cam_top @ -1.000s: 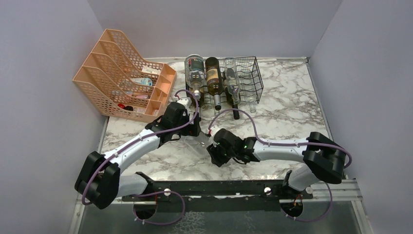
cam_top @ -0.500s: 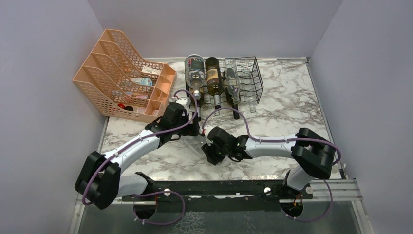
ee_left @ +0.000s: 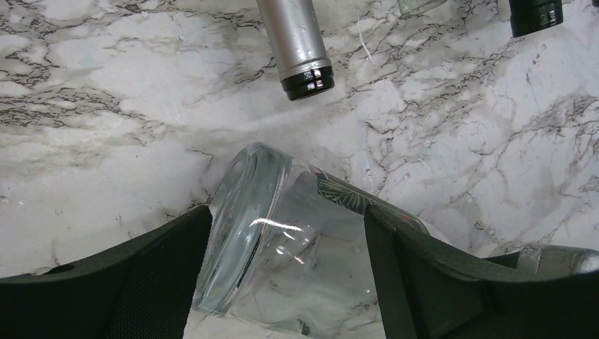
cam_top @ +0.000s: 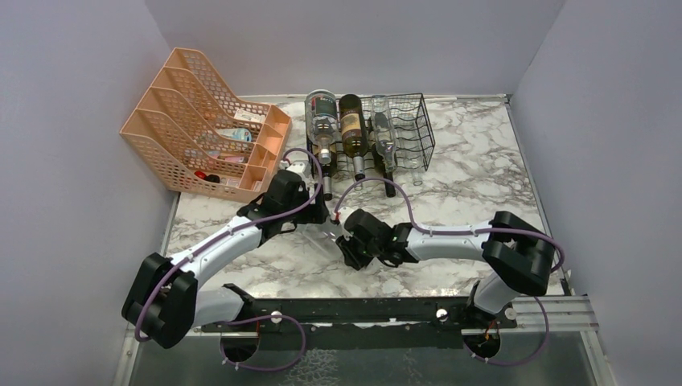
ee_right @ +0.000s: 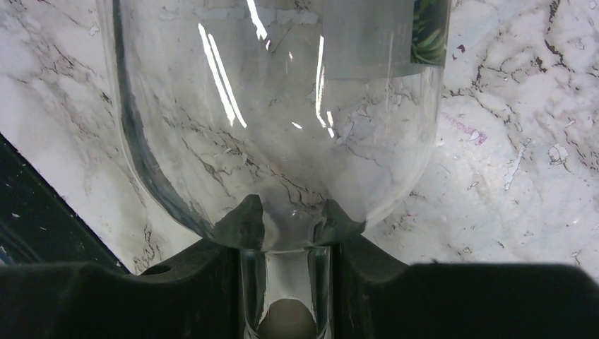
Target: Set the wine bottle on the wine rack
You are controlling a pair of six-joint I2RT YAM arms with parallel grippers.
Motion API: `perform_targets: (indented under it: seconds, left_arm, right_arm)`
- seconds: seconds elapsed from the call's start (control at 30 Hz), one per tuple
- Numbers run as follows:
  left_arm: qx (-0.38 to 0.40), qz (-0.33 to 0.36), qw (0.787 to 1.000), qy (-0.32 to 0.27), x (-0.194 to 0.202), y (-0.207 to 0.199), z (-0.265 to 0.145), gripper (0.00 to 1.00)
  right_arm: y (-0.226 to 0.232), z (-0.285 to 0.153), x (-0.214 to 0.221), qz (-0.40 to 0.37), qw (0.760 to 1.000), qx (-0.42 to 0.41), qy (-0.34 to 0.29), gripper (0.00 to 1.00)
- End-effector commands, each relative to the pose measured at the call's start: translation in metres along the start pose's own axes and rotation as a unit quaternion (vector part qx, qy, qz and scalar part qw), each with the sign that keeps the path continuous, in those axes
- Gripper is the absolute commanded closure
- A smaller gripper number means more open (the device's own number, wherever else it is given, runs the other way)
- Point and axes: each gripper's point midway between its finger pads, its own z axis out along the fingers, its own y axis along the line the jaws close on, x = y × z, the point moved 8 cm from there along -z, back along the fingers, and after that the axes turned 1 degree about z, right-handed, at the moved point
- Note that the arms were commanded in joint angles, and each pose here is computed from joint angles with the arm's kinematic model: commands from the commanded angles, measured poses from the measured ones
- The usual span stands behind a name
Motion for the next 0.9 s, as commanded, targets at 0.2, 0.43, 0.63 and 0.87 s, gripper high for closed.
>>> perform_targets:
  seconds: [0.2, 0.43, 0.63, 0.87]
  left_arm:
    - [0.045, -0.008, 0.999, -0.025, -0.02, -0.021, -0.026, 0.14]
    - [0.027, -0.006, 0.997, -0.075, -0.039, -0.023, -0.046, 0.11]
    - [0.019, -0.005, 0.994, -0.107, -0.05, -0.024, -0.064, 0.09]
    - [0.0, -0.007, 0.989, -0.149, -0.065, -0.024, -0.088, 0.09]
  right_arm:
    - [0.004, -0.027, -0.027, -0.019, 0.996, -0.016, -0.091, 0.99]
    - [0.003, -0.041, -0.026, -0.036, 0.992, -0.024, -0.116, 0.99]
    - [0.005, -0.055, -0.032, -0.033, 0.986, -0.032, -0.161, 0.99]
    - [0.002, -0.078, -0.044, -0.028, 0.971, -0.02, -0.237, 0.99]
